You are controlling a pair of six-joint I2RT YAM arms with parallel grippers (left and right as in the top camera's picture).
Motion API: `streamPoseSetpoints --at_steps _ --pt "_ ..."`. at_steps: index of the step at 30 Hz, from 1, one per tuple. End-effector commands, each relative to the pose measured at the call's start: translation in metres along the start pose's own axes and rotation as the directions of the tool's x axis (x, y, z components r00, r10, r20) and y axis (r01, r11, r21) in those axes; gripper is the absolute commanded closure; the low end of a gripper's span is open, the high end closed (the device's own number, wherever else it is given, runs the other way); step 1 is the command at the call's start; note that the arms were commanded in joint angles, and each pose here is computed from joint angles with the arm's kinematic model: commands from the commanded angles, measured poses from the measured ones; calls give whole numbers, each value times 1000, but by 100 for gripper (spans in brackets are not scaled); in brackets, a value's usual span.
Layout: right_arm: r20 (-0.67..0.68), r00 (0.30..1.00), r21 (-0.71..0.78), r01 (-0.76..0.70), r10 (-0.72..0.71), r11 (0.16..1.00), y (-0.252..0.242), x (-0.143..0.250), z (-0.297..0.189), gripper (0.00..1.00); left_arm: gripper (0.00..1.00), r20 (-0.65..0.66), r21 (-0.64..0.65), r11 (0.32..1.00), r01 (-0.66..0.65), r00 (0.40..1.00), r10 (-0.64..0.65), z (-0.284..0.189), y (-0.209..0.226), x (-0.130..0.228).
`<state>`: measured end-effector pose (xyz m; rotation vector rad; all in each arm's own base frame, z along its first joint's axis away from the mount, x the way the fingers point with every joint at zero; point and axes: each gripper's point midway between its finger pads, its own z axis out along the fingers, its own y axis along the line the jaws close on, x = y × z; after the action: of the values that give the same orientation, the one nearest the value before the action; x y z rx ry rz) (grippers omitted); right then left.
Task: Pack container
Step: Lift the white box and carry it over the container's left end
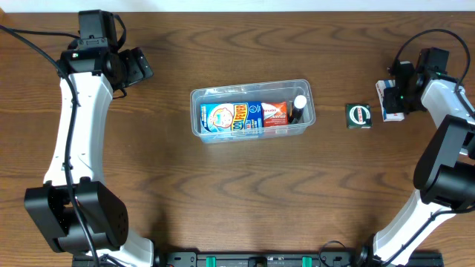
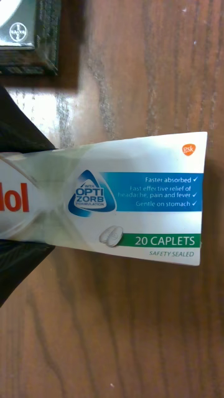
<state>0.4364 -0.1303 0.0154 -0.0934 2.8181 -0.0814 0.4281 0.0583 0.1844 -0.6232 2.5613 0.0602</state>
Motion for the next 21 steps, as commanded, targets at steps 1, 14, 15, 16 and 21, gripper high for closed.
streamPoseSetpoints --at_steps 1,14,15,16,21 --pt "90 996 7 7 -7 1000 6 -32 -35 59 2 0 -7 1000 4 1000 -4 1 2 -1" --pt "410 830 69 384 -377 921 138 -137 -210 56 2 0 -7 1000 4 1000 -4 1 2 -1" --pt "435 801 72 425 -412 902 157 -141 -223 57 2 -1 -7 1000 4 1000 -4 1 2 -1" --pt "452 773 75 465 -446 882 175 -143 -234 57 2 0 -7 1000 4 1000 -4 1 2 -1" --pt "500 596 79 691 -628 718 277 -129 -259 57 2 -1 -7 1000 4 1000 -4 1 2 -1"
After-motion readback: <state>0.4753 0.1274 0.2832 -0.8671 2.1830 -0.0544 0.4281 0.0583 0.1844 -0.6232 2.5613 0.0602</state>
